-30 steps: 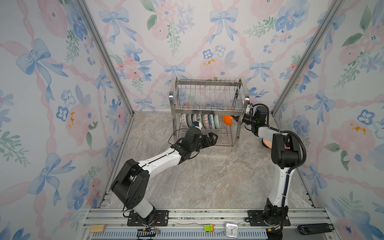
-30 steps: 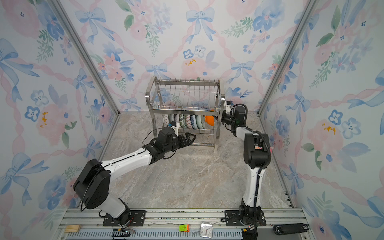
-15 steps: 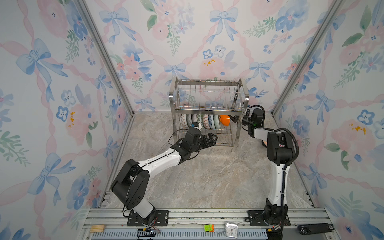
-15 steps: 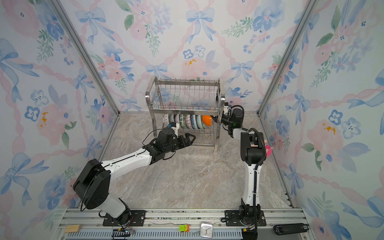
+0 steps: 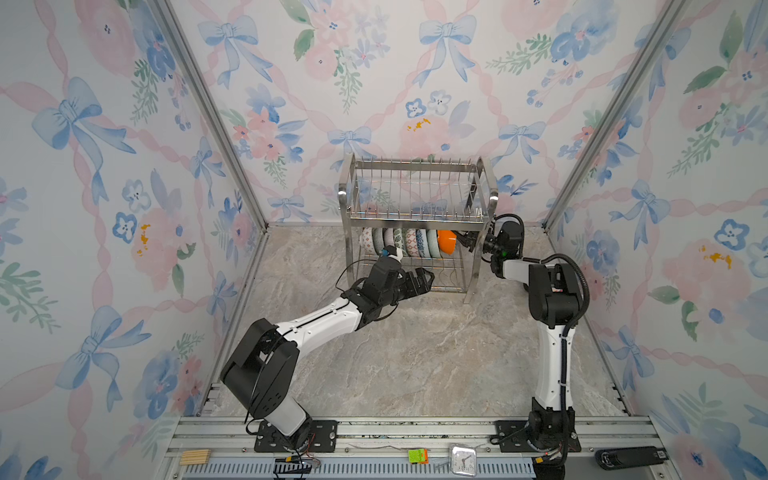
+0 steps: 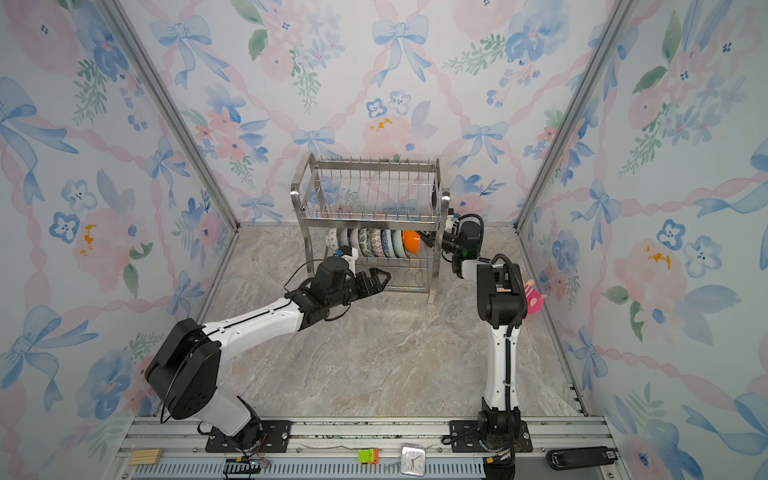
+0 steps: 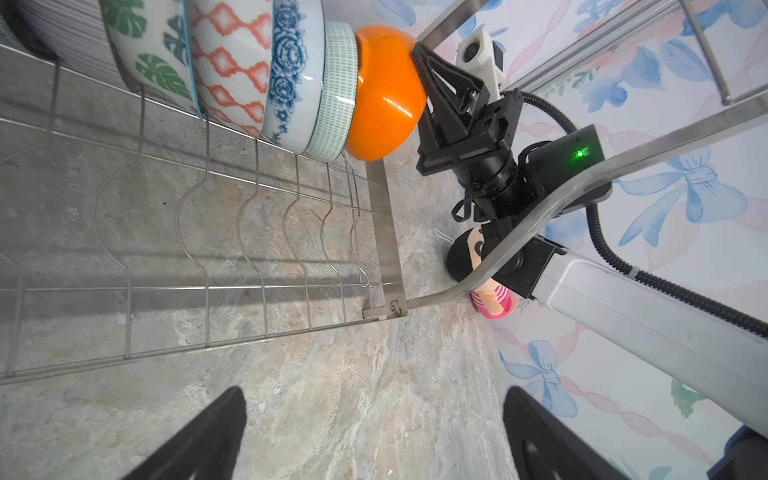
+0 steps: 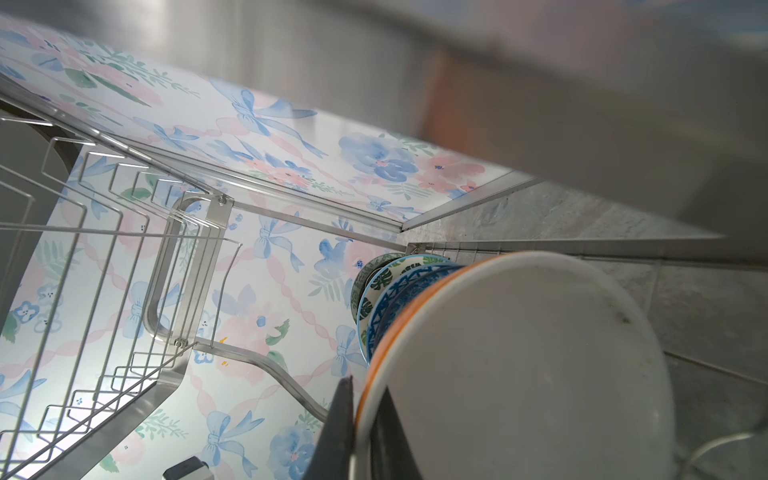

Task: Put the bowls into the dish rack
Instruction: 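Lower the bowl upright into the rack row end with the right gripper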

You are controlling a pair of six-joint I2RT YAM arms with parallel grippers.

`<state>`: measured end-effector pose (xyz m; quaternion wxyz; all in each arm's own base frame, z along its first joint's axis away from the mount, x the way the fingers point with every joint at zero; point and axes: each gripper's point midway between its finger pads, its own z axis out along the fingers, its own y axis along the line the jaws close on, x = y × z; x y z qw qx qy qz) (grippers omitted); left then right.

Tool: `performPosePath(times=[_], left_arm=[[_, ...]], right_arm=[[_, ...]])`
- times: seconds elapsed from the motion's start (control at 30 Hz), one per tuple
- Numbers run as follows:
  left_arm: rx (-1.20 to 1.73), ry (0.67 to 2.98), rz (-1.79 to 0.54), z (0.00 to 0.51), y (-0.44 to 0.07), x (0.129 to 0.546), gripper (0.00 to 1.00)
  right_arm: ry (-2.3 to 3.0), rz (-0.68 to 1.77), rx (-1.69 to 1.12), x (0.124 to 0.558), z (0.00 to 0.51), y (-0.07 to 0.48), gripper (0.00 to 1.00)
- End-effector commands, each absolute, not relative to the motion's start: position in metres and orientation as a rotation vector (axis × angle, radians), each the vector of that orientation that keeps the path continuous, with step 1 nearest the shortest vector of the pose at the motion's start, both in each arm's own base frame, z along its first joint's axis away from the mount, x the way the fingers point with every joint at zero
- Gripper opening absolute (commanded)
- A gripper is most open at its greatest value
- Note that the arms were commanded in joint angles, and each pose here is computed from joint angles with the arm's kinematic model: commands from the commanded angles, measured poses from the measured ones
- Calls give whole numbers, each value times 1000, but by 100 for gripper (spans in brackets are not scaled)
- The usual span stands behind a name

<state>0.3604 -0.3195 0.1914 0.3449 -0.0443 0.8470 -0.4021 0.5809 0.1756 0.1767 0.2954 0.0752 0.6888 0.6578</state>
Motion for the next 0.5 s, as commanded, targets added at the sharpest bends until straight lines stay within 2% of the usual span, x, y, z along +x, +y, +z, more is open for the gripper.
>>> performPosePath(times=[0.0,0.47], left_arm=[[-107,2178,-1025,197,-313,359,98],[-105,2177,-1024,198,-311,358,98]], right_arm=[[1773,1740,191,587,185,178,0],[1858,1668,333,590,156,175,0]])
